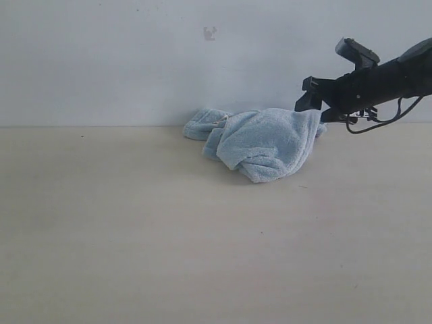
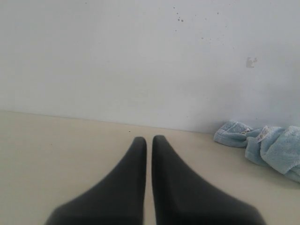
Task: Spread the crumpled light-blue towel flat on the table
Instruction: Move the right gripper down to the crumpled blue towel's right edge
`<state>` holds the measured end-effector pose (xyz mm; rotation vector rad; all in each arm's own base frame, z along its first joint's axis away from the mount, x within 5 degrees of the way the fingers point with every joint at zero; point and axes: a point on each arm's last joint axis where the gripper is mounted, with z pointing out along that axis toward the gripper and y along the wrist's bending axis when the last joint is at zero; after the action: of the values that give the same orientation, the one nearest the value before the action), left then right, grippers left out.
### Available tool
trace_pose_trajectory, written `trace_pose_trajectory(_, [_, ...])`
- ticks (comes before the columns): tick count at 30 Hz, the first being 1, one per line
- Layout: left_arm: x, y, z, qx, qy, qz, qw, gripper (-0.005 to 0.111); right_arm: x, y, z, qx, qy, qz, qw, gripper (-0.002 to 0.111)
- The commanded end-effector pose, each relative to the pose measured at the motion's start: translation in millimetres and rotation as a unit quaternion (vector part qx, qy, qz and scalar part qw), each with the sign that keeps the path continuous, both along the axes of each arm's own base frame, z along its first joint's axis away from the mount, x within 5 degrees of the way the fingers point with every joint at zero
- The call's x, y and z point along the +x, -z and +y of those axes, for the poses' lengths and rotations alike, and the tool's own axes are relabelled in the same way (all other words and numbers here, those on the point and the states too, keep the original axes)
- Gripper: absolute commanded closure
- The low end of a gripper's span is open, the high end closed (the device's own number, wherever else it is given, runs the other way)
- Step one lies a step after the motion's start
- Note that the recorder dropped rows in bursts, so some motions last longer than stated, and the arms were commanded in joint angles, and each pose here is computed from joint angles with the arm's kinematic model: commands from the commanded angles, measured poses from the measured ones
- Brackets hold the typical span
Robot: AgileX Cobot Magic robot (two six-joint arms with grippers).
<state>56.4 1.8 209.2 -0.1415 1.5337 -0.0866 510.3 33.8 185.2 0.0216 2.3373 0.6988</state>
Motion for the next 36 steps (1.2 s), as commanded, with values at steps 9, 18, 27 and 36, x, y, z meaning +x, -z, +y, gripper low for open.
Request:
trace_pose_trajectory(9, [0,1,0,0.002,-0.002,-0.002,1.000,0.103,6,17,12,-0.019,-0.010,-0.015,1.000,0.043])
trace_pose_trajectory(18, [0,1,0,0.002,-0.002,-0.002,1.000,0.103,16,27,16,-0.005,-0.011,-0.013,1.000,0.043])
trace_pose_trajectory(27, [0,1,0,0.002,-0.002,-0.002,1.000,0.103,16,36,15,-0.030,-0.019,-0.005,0.999,0.062])
trace_pose_trajectory(36, [0,1,0,0.002,-0.002,-0.002,1.000,0.103,7,48,44,-0.102,-0.085,0.014,0.991,0.087])
